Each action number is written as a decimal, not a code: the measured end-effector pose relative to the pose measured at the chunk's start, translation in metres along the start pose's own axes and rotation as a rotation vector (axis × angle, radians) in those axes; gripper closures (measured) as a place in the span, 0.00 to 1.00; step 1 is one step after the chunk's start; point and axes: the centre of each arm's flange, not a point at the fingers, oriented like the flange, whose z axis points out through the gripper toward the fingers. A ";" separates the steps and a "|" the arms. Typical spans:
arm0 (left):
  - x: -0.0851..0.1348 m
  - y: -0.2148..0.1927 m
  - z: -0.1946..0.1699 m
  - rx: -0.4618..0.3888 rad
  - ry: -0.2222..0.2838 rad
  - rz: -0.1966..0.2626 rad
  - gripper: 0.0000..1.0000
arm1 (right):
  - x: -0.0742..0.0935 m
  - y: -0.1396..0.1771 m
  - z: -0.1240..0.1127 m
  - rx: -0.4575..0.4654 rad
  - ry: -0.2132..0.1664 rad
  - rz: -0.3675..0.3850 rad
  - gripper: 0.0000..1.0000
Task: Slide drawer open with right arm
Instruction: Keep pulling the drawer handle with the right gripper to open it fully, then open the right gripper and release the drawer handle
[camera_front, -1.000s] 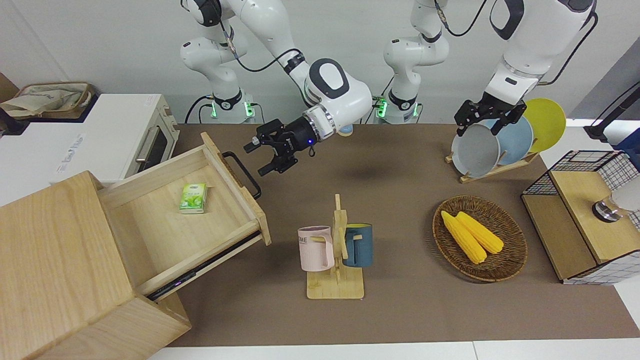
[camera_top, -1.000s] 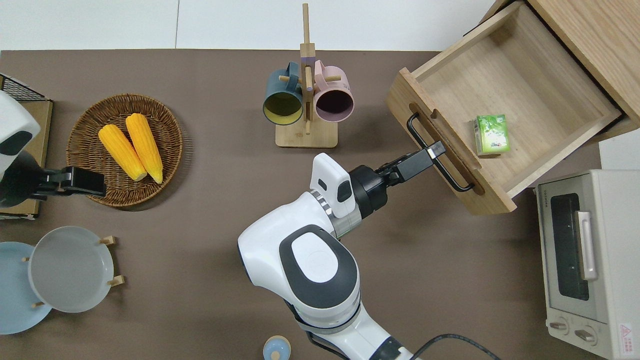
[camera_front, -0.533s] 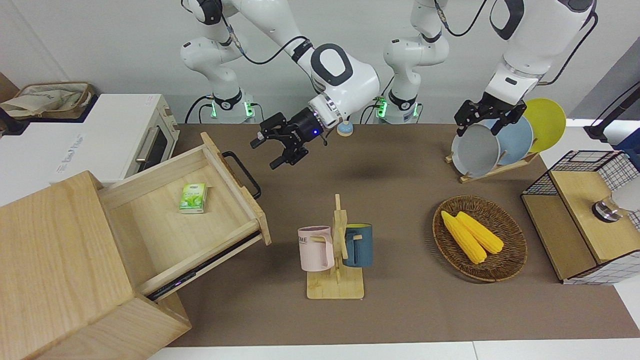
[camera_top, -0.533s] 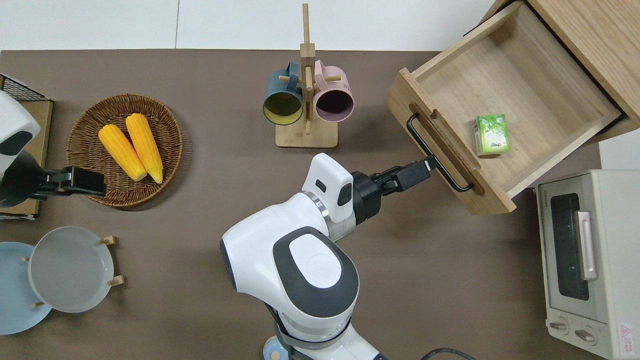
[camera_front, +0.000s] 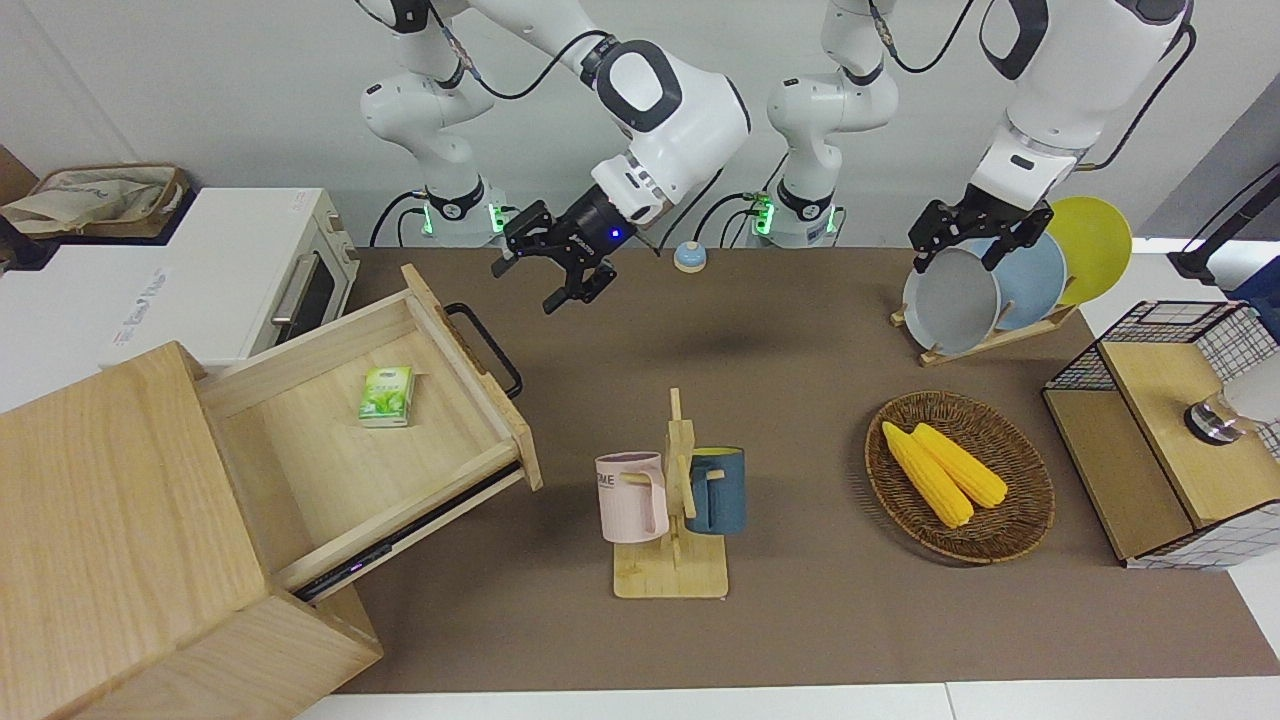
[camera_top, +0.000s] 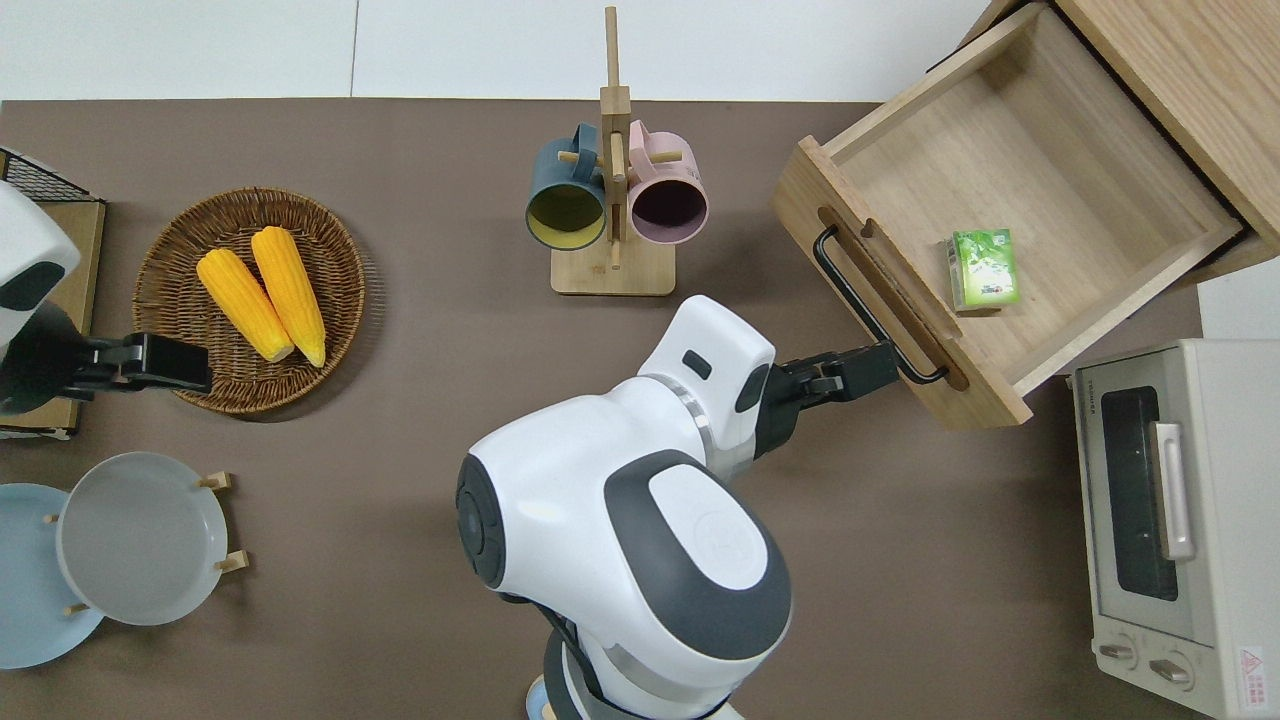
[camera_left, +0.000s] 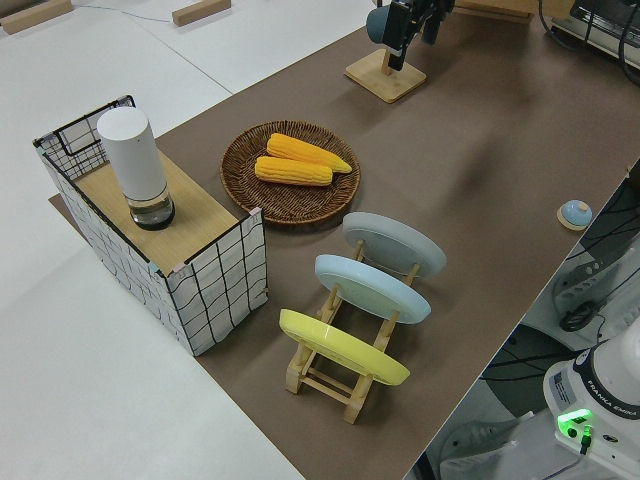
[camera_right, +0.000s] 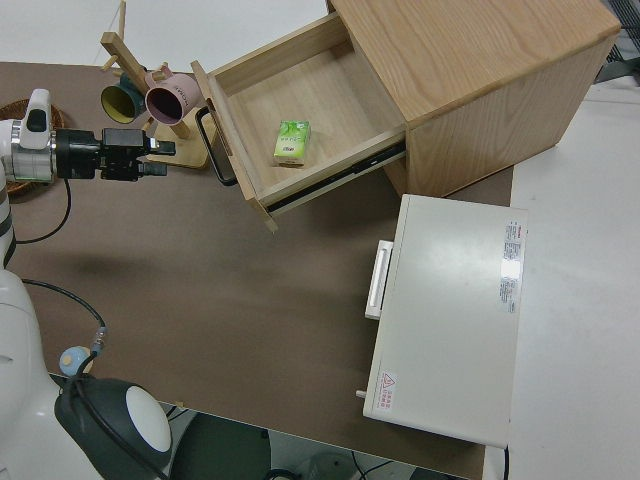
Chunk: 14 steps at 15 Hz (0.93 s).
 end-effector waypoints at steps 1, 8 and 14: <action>0.000 0.000 0.000 0.000 0.000 0.000 0.00 | 0.001 0.010 0.000 0.031 -0.008 0.001 0.01; 0.000 0.000 0.000 0.000 0.000 0.000 0.01 | 0.000 0.097 0.003 0.239 -0.084 0.021 0.01; 0.000 0.000 0.000 0.000 0.000 0.000 0.01 | 0.000 0.166 0.028 0.438 -0.175 0.101 0.01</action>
